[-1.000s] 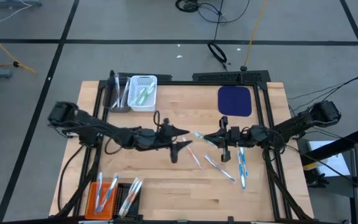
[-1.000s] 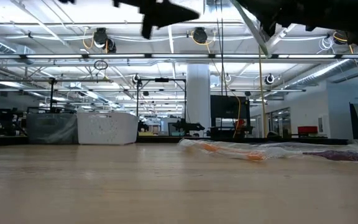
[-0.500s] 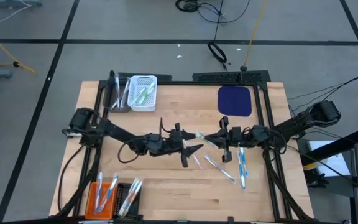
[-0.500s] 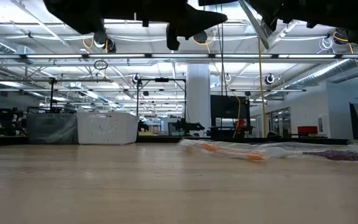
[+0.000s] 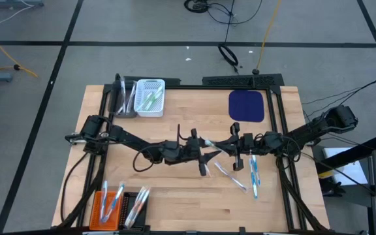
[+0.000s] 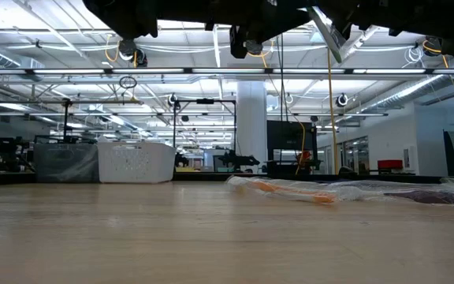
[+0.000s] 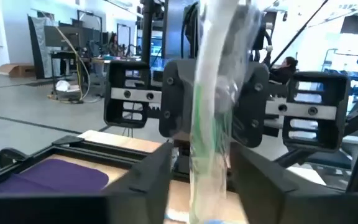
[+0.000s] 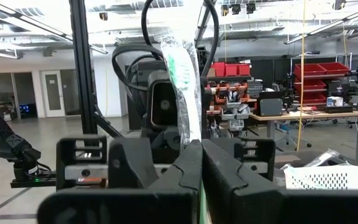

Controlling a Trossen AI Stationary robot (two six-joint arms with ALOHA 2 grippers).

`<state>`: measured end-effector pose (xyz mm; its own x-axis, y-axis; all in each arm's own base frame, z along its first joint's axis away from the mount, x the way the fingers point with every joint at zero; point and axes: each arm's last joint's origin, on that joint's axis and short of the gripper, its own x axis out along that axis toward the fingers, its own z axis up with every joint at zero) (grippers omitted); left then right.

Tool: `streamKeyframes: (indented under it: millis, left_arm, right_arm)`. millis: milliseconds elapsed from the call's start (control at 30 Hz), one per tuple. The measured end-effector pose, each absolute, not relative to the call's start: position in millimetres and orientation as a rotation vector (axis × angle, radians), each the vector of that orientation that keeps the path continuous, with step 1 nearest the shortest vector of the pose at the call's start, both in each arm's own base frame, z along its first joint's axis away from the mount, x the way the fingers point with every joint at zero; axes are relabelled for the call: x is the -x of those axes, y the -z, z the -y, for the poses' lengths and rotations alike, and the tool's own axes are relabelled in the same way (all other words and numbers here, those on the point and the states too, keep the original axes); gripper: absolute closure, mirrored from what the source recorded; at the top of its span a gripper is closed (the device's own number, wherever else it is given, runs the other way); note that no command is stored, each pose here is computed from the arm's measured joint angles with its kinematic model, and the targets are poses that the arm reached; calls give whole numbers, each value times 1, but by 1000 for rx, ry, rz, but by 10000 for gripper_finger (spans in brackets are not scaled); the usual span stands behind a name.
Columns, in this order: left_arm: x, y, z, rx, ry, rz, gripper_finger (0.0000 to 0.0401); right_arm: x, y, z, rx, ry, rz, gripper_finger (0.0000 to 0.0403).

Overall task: Pick & Place Toothbrushes
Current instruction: Put the green toothbrush into the white bin

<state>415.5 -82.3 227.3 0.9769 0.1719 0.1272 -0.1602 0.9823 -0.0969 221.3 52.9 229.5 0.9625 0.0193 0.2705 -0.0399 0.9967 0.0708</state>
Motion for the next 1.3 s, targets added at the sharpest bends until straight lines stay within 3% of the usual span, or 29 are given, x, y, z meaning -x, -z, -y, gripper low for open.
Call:
streamKeyframes:
  millis: [233,767,1133,1300]
  left_arm:
    - [-416,-223,83,72,-168,87,386]
    - [-416,-220,83,82,-168,57,396]
    - [-413,-221,83,82,-167,-2,396]
    - [-397,-243,81,45,-236,-113,397]
  right_arm:
    - [-221,-229,-53,-75,-32,270,403]
    - [-222,-226,-53,-22,-26,236,391]
    - [-222,-226,-53,14,-16,233,229]
    - [-222,-226,-53,11,-15,239,189]
